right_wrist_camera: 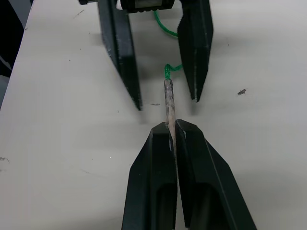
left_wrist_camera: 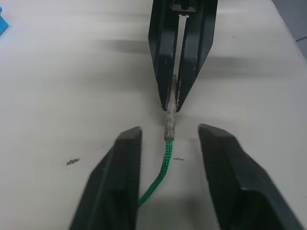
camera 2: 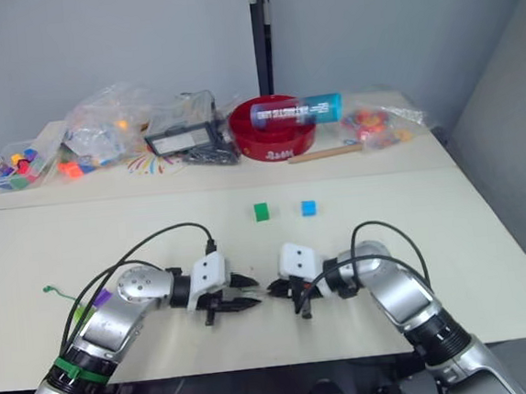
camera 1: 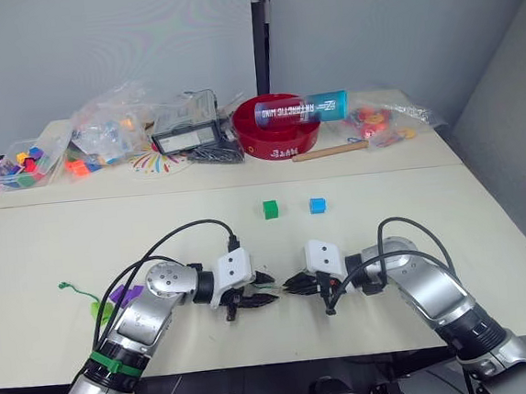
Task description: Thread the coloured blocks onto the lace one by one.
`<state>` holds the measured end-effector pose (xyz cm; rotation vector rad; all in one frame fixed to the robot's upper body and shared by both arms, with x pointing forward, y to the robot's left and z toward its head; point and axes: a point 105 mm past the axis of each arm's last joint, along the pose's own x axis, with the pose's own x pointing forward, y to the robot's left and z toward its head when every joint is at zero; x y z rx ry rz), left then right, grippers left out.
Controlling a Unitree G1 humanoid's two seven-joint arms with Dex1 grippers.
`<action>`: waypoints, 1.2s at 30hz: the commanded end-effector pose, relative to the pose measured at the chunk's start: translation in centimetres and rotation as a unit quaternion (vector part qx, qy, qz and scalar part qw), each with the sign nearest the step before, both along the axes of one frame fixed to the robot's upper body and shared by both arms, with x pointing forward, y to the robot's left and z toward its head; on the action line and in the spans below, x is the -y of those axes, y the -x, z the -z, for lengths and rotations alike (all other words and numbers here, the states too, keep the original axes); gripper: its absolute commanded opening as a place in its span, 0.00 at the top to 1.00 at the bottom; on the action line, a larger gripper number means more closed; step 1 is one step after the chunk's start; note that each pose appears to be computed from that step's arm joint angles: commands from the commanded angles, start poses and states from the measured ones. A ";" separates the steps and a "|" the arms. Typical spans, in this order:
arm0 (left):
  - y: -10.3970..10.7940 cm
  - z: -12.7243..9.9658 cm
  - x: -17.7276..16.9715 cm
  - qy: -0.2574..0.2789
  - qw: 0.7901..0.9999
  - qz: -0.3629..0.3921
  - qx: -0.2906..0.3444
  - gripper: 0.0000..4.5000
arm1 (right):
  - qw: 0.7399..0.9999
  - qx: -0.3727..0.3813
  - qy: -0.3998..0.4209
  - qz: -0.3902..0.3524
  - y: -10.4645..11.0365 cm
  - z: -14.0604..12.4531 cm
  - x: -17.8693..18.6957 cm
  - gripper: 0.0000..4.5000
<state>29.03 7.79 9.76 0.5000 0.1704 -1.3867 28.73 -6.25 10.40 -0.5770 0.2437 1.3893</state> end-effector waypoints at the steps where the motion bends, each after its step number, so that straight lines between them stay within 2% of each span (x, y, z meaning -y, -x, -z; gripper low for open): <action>1: 0.0 -0.8 0.6 0.008 1.000 0.013 0.016 0.94 | 1.000 0.019 -0.006 -0.005 0.1 -1.0 -0.2 1.00; 2: 0.0 -0.8 0.7 0.008 1.000 0.013 0.016 0.99 | 1.000 0.019 -0.007 -0.005 0.1 -1.0 -0.2 1.00; 13: 0.2 -0.9 0.9 0.013 1.000 0.020 0.013 0.99 | 1.000 0.016 -0.004 -0.003 0.1 -0.8 -0.2 1.00; 18: 0.2 -0.9 0.3 0.013 1.000 0.015 0.009 1.00 | 0.998 0.004 -0.052 0.024 0.2 -2.2 0.0 0.62; 23: 0.2 -0.9 -0.9 0.010 1.000 -0.001 0.006 1.00 | 0.979 -0.001 -0.146 0.146 -1.1 -4.8 2.8 0.24; 25: 0.3 -0.8 -1.5 0.011 1.000 -0.012 0.003 1.00 | 0.950 0.013 -0.203 0.237 -2.5 -5.6 4.4 0.09; 26: 0.3 -0.8 -1.7 0.012 1.000 -0.018 0.003 1.00 | 0.928 0.025 -0.227 0.296 -3.5 -5.8 5.6 0.01; 28: 0.4 -0.9 -1.9 0.012 1.000 -0.023 0.002 1.00 | 0.889 0.043 -0.246 0.383 -4.8 -5.4 7.1 0.01; 31: 0.5 -1.0 -2.1 0.012 1.000 -0.027 0.001 1.00 | 0.843 0.062 -0.248 0.473 -6.0 -4.0 7.8 0.01; 36: 0.5 -1.0 -2.3 0.011 0.999 -0.032 0.001 1.00 | 0.786 0.094 -0.242 0.561 -7.7 -2.0 5.8 0.01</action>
